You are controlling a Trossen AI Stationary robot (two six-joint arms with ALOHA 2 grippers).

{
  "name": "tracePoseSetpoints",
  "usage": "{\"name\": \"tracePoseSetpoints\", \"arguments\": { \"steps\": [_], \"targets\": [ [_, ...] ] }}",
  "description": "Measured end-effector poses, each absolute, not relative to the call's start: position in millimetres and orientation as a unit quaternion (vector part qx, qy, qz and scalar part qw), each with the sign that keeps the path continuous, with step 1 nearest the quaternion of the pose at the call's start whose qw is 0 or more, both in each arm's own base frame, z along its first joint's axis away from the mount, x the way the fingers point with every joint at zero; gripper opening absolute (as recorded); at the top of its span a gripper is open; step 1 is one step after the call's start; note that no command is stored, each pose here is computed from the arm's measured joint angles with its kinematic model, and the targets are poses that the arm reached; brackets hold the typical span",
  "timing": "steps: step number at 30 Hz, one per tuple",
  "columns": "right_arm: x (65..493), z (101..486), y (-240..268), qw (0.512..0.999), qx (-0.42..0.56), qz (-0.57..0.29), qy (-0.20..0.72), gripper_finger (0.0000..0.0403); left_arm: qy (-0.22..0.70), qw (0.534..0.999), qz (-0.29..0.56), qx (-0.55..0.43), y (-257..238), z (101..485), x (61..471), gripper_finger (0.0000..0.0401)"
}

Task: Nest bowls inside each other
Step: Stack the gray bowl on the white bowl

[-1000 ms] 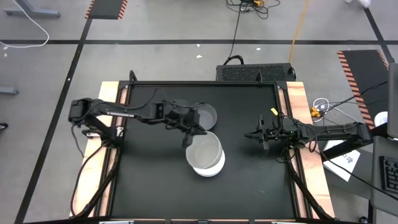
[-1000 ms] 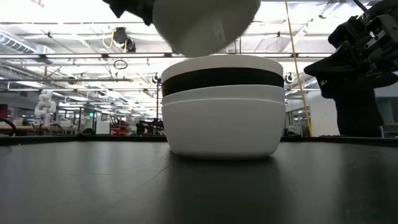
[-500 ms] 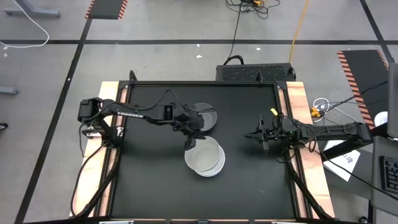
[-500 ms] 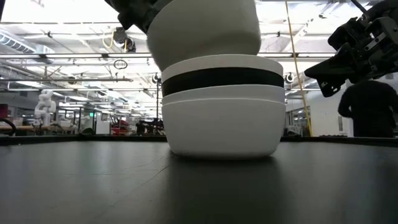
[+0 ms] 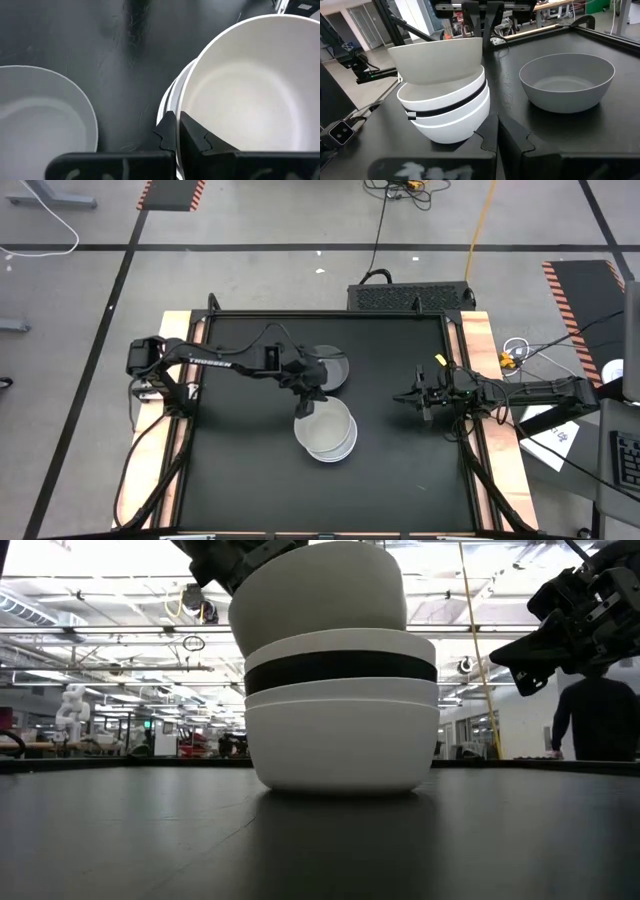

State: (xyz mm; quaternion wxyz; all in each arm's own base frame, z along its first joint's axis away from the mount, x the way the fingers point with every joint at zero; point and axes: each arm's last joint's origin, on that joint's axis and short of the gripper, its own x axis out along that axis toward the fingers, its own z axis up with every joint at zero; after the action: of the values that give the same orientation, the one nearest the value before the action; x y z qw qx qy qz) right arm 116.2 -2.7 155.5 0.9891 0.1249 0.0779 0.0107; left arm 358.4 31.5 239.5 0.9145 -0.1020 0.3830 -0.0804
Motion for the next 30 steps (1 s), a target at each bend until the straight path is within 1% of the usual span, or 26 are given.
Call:
{"name": "tracePoseSetpoints", "arguments": {
  "steps": [4, 7, 14, 21, 30],
  "targets": [
    [116, 156, -3, 0.989, 0.123, 0.011, 0.076, 0.0000, 0.432, 0.895, -0.060, -0.094, 34, 241, 367, 0.0002],
    [116, 156, -3, 0.990, 0.118, 0.012, 0.075, 0.0000, 0.454, 0.884, -0.060, -0.088, 34, 241, 380, 0.0002],
    [116, 156, -3, 0.990, 0.119, 0.011, 0.078, 0.0000, 0.486, 0.868, -0.070, -0.073, 23, 233, 403, 0.0002],
    [116, 154, -3, 0.989, 0.122, 0.010, 0.084, 0.0000, 0.515, 0.853, -0.056, -0.069, 17, 228, 402, 0.0002],
    [116, 154, -3, 0.988, 0.126, 0.010, 0.086, 0.0000, 0.520, 0.851, -0.046, -0.056, 5, 228, 401, 0.0002]
  ]
}}
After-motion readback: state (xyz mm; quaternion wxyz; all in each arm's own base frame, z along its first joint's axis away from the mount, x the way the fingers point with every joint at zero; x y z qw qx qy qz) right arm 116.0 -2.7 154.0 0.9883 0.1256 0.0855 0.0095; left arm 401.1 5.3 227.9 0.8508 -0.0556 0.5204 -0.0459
